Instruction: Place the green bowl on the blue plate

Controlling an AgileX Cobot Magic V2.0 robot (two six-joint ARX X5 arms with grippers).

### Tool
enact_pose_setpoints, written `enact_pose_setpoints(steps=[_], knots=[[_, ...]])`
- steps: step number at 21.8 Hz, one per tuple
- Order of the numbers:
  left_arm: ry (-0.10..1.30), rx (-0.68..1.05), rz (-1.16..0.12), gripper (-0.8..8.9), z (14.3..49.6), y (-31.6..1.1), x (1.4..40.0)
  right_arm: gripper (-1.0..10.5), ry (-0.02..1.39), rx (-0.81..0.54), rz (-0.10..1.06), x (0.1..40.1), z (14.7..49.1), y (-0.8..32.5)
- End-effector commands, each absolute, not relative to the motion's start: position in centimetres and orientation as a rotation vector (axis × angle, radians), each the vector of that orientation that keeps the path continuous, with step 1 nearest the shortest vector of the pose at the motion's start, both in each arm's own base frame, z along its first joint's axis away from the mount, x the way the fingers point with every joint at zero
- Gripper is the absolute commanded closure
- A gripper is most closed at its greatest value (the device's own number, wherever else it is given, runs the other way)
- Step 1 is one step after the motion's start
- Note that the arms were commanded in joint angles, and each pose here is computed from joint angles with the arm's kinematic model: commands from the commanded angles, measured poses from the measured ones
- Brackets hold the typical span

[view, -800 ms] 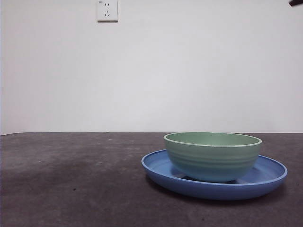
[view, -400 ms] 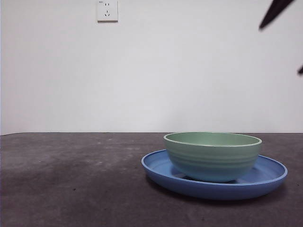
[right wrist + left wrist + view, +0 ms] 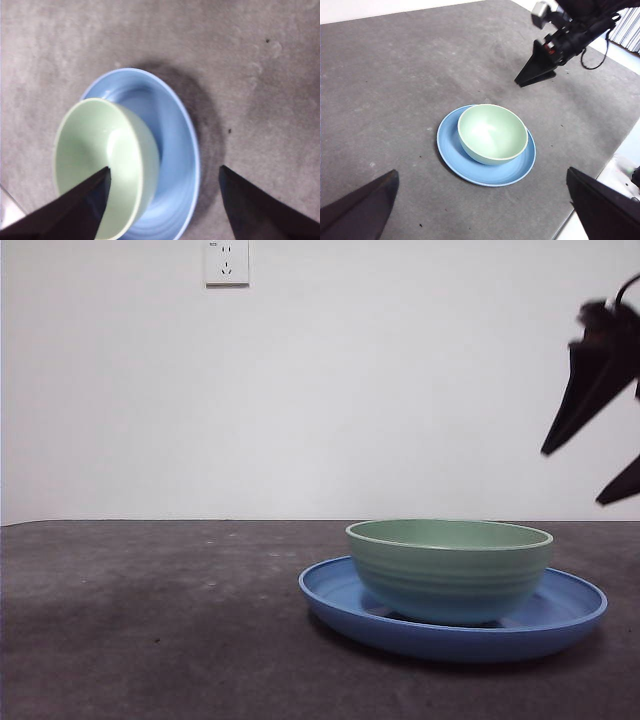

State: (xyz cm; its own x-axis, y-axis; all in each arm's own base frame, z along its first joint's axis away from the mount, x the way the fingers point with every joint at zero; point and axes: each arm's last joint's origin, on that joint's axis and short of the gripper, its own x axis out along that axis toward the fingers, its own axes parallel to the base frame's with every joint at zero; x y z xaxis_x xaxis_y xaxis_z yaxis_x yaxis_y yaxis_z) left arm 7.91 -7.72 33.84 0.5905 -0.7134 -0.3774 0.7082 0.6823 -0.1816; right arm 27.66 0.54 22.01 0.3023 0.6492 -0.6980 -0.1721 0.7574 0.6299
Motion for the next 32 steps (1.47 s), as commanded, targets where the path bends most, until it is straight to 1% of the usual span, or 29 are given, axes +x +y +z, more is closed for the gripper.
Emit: enact_pose_setpoints(steps=[1, 8, 11, 13, 14, 15, 16, 19, 22, 24, 27, 32], knots=[[0.436, -0.017, -0.83, 2.19, 34.1, -7.8, 7.9, 6.2, 1.169, 0.473, 0.563, 28.8, 20.9, 0.4], [0.436, -0.017, -0.831, 2.19, 34.1, -7.8, 7.9, 6.3, 1.285, 0.467, 0.592, 29.7, 17.7, 1.6], [0.436, -0.017, -0.83, 2.19, 34.1, -7.8, 7.9, 6.8, 1.328, 0.44, 0.629, 30.0, 16.5, 2.7], [0.436, -0.017, -0.83, 2.19, 34.1, -7.8, 7.9, 7.0, 1.343, 0.428, 0.642, 30.1, 15.9, 3.3], [0.436, -0.017, -0.831, 2.19, 34.1, -7.8, 7.9, 7.1, 1.344, 0.422, 0.647, 30.2, 15.8, 3.5], [0.437, -0.017, -0.83, 2.19, 34.1, -7.8, 7.9, 7.5, 1.344, 0.416, 0.65, 30.2, 15.8, 3.7], [0.436, -0.017, -0.83, 2.19, 34.1, -7.8, 7.9, 7.7, 1.345, 0.409, 0.648, 30.2, 15.8, 3.8], [0.436, -0.017, -0.83, 2.19, 34.1, -7.8, 7.9, 7.8, 1.366, 0.384, 0.621, 30.1, 15.7, 3.9], [0.436, -0.017, -0.83, 2.19, 34.1, -7.8, 7.9, 8.1, 1.373, 0.387, 0.617, 30.0, 15.7, 3.9], [0.437, -0.017, -0.83, 2.19, 34.1, -7.8, 7.9, 8.8, 1.381, 0.383, 0.609, 29.9, 15.7, 3.8], [0.437, -0.017, -0.83, 2.19, 34.1, -7.8, 7.9, 9.4, 1.395, 0.373, 0.591, 29.8, 15.6, 3.8], [0.437, -0.017, -0.83, 2.19, 34.1, -7.8, 7.9, 9.4, 1.381, 0.375, 0.589, 30.4, 16.5, 3.8]])
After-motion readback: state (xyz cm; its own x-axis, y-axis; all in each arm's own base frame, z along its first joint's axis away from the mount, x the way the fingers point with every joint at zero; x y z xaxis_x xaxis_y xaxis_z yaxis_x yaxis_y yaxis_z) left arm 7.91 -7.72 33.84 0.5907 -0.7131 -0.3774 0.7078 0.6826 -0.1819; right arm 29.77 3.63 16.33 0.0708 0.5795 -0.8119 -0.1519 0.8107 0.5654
